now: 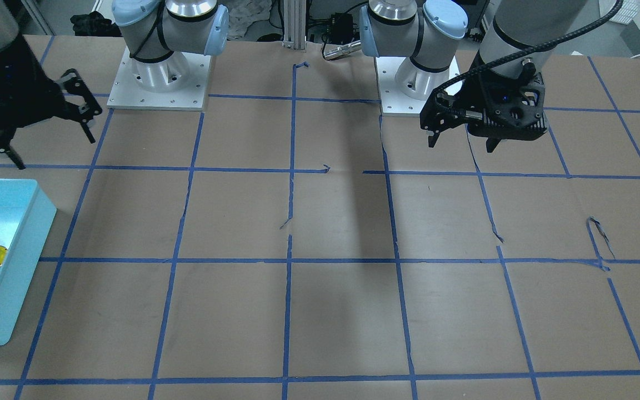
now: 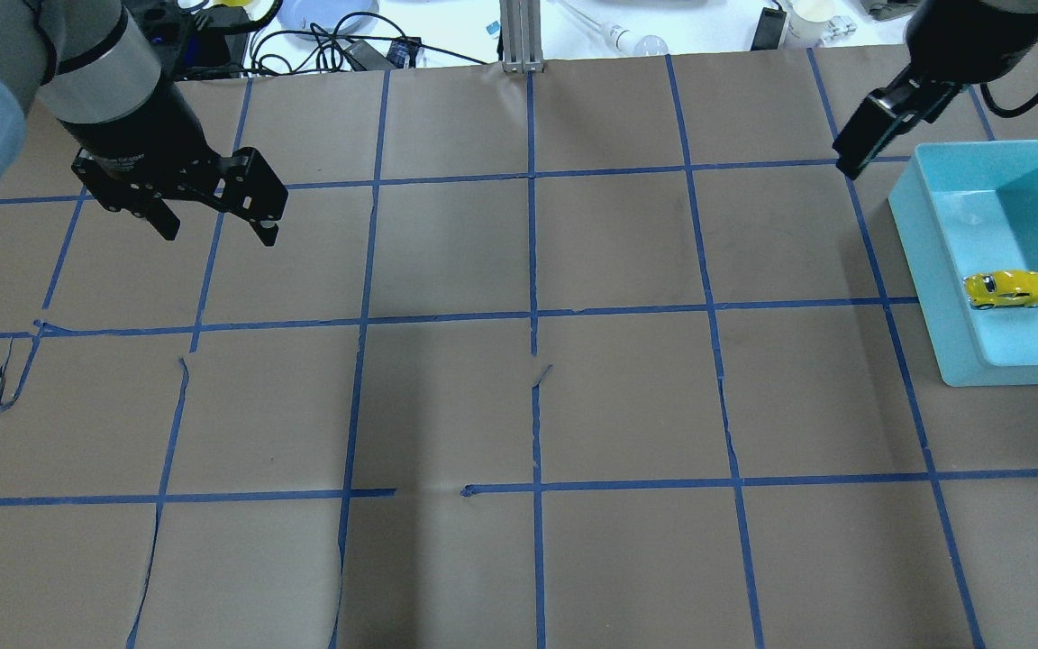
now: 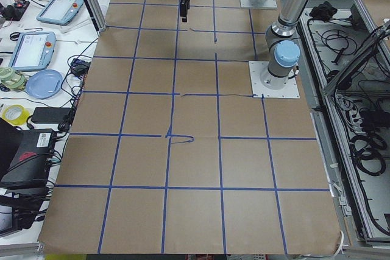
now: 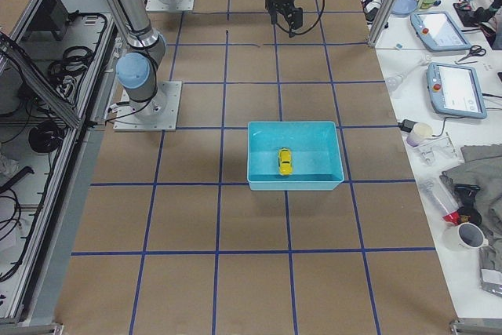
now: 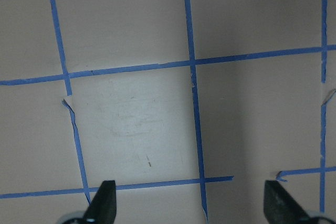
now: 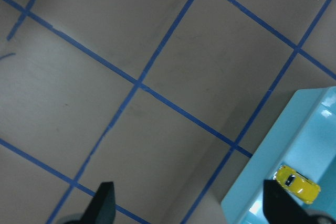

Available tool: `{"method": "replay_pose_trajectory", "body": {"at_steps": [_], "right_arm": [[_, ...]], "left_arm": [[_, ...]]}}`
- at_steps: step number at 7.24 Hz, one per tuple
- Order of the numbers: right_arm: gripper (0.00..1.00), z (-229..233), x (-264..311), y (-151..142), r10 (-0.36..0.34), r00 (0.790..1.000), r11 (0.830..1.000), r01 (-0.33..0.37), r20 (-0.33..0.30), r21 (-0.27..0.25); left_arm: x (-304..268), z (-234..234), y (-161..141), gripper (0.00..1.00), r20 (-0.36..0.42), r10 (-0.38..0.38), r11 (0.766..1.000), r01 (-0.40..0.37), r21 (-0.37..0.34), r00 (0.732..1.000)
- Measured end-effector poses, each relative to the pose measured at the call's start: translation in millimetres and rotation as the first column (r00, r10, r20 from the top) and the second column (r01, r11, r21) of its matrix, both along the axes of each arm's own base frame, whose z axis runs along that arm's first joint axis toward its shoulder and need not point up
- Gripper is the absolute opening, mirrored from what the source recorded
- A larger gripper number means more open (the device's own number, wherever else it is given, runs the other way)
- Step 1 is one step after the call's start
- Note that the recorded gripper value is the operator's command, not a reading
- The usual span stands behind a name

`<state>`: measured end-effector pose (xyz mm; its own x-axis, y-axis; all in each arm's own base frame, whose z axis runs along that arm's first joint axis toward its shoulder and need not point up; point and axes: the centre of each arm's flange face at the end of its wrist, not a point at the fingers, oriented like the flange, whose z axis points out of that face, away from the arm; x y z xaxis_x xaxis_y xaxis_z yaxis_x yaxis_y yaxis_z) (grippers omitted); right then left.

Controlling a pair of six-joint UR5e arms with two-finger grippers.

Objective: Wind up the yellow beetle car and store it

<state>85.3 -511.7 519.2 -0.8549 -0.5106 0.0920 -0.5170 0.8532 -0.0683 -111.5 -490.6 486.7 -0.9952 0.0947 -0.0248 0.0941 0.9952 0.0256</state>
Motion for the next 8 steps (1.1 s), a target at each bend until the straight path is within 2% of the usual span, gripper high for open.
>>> {"method": "replay_pose_trajectory", "body": {"at_steps": [1,2,4,7,8], "right_arm": [[1.00,1,24,5,-0.095,0.995,0.995,0.095,0.012,-0.006],[1.00,0,37,8,-0.181,0.983,0.983,0.181,0.021,-0.005],[1.00,1,51,13,-0.311,0.950,0.950,0.311,0.039,0.002],[1.00,6,78,20,-0.429,0.901,0.903,0.430,0.062,-0.001],[1.00,7,80,21,-0.450,0.890,0.892,0.451,0.067,-0.004]], "left_arm": [[0,0,0,1.00,0.000,0.000,1.000,0.000,-0.001,1.000],[0,0,0,1.00,0.000,0.000,1.000,0.000,-0.002,1.000],[-1,-2,0,1.00,-0.002,0.003,1.000,-0.003,0.001,1.000],[-1,-3,-1,1.00,-0.006,0.003,1.000,-0.003,-0.010,1.000],[-1,-3,-2,1.00,-0.006,0.003,1.000,-0.003,-0.018,1.000]]}}
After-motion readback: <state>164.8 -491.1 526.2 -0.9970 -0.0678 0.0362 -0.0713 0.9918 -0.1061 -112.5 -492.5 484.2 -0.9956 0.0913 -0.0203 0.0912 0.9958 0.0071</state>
